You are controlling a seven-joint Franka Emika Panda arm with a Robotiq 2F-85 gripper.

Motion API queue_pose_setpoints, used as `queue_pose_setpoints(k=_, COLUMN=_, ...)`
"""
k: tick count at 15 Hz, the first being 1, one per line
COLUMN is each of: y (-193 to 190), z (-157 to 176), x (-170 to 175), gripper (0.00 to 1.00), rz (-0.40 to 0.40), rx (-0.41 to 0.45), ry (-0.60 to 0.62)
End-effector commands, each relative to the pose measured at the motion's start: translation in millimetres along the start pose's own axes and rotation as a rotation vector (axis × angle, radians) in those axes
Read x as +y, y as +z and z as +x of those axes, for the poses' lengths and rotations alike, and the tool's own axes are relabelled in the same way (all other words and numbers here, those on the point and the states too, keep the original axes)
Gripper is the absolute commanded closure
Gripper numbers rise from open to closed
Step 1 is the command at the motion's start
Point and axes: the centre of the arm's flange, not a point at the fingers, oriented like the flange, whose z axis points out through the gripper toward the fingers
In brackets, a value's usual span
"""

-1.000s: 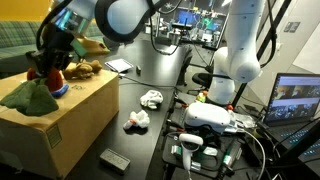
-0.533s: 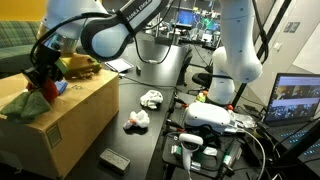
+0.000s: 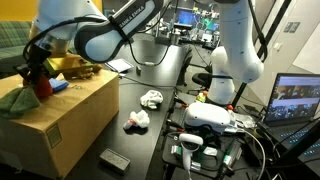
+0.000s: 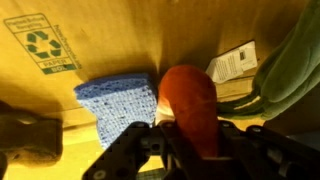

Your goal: Pick up all the objects on the table and put them on the box then pick up the objects on the box and put them on the table

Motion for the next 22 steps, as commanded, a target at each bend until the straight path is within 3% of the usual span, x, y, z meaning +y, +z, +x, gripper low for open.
queue_pose_setpoints(k=1, y=-4.0, z=11.4, x=-5.6, gripper=0.57, rz=-0.035, rx=0.028, ry=0.015)
queue_pose_setpoints(k=9, y=-35.1, z=10.6, x=-1.4, gripper=0.00, rz=-0.074, rx=-0.033, ry=-0.025)
queue_pose_setpoints(k=16, y=-91.7, z=23.3, x=5.5, gripper=0.00, rz=-0.091, rx=0.006, ry=-0.063)
queue_pose_setpoints(k=22, y=-158.8, z=5.2, x=57.7, gripper=0.00, rz=-0.143, rx=-0.149, ry=-0.170)
